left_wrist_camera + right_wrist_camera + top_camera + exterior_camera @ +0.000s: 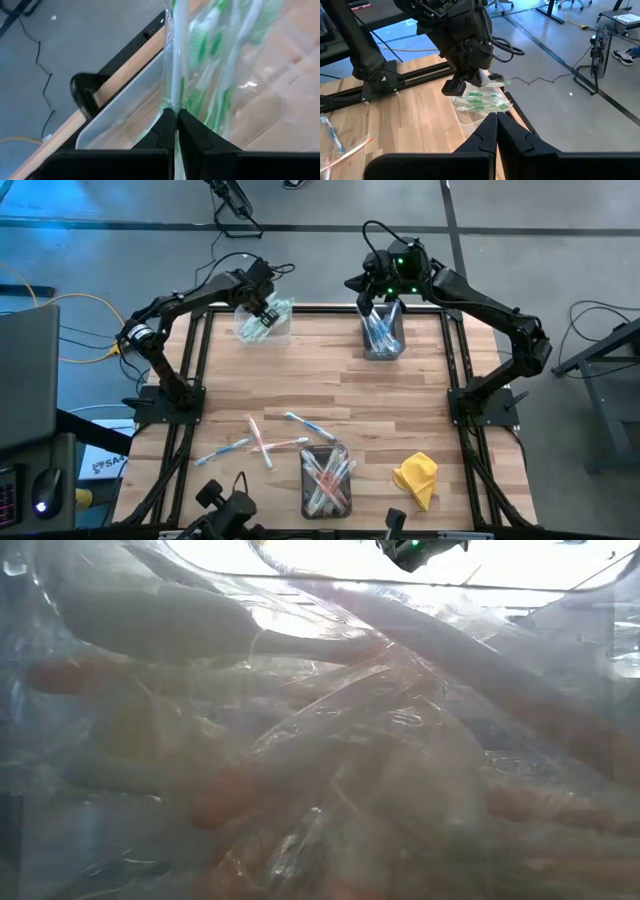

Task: Pick & Place Toothbrushes
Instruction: Put the green toothbrush into the transparent bin, then put the orange toothbrush into the bottom black bin

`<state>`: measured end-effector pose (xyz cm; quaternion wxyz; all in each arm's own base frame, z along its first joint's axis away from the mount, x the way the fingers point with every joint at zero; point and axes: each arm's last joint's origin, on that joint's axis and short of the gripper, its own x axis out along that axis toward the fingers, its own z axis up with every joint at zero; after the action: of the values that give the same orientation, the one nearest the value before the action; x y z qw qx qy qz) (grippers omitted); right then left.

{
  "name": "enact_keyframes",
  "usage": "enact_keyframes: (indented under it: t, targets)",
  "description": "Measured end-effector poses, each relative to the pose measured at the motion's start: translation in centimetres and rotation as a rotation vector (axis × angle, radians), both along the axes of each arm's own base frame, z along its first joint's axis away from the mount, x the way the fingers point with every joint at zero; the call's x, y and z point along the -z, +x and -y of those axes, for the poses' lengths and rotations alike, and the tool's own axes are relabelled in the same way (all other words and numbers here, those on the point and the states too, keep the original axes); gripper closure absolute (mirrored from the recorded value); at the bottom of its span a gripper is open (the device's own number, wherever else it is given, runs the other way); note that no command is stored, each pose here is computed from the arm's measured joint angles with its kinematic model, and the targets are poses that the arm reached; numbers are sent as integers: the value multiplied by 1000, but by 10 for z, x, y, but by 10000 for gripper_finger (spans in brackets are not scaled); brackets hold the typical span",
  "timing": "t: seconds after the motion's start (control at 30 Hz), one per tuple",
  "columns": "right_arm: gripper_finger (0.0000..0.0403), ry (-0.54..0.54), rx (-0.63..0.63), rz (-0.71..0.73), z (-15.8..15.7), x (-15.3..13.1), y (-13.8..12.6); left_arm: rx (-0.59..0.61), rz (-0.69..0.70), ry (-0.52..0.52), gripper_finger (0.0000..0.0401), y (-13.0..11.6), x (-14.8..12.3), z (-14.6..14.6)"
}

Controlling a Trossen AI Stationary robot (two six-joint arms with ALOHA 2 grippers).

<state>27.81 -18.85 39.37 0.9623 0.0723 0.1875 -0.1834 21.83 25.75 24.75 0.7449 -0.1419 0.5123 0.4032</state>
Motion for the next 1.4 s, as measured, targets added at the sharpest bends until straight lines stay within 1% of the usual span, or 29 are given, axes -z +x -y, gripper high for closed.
enact_keyframes:
  t: [0.13, 0.33, 0.47, 1.4]
  targets:
    - [401, 0, 0, 0, 0, 0, 0, 5, 11, 9, 397, 1, -1, -1]
    - [401, 0, 0, 0, 0, 0, 0, -1, 11, 6, 362, 1, -1, 0]
    - [401, 0, 0, 0, 0, 0, 0, -1, 5, -2, 350, 0, 0, 0]
    - [401, 0, 0, -1, 0, 0, 0, -2, 11, 2, 346, 1, 0, 0]
